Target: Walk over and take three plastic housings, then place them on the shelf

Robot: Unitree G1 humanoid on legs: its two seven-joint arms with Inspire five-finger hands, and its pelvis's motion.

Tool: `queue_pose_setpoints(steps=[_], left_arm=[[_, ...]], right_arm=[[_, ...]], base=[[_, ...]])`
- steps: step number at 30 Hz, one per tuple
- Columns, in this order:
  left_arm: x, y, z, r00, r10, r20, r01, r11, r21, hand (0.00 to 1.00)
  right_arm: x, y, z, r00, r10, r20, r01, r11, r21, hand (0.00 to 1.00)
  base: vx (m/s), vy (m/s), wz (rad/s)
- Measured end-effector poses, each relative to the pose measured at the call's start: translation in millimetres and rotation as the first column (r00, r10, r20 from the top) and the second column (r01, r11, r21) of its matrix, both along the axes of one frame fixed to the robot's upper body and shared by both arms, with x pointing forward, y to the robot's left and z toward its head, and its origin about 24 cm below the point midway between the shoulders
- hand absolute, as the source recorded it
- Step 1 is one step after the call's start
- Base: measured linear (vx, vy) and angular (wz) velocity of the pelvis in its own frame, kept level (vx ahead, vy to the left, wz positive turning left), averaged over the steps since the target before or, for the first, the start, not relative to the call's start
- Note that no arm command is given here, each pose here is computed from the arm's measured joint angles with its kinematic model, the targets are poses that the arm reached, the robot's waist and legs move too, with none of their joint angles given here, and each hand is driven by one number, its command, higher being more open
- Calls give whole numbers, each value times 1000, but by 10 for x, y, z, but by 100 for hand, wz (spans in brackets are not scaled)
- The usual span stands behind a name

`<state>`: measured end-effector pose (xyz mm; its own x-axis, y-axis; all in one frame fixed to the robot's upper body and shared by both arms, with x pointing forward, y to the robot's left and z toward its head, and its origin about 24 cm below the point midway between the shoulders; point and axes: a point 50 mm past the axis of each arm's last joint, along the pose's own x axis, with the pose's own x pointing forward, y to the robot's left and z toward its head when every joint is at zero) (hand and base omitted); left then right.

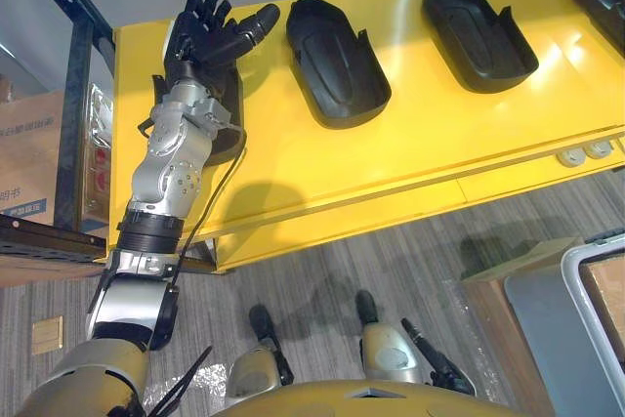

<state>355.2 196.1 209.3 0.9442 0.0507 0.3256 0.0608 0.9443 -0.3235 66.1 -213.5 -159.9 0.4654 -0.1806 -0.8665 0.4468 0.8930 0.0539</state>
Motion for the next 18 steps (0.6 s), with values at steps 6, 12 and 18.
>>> queue_pose_setpoints(steps=[6,12,18], left_arm=[[81,42,-45,997,58,-41,-54,994,90,100],[125,-20,19,999,35,-21,-31,985,168,100],[129,-131,192,998,-51,31,42,968,247,100]], right_arm=[[101,22,38,999,26,47,-26,1000,-4,100],[89,20,35,999,21,45,-21,1000,3,100],[91,-6,42,998,31,52,-31,1000,6,100]], base=[[0,0,0],[0,0,0],[0,0,0]])
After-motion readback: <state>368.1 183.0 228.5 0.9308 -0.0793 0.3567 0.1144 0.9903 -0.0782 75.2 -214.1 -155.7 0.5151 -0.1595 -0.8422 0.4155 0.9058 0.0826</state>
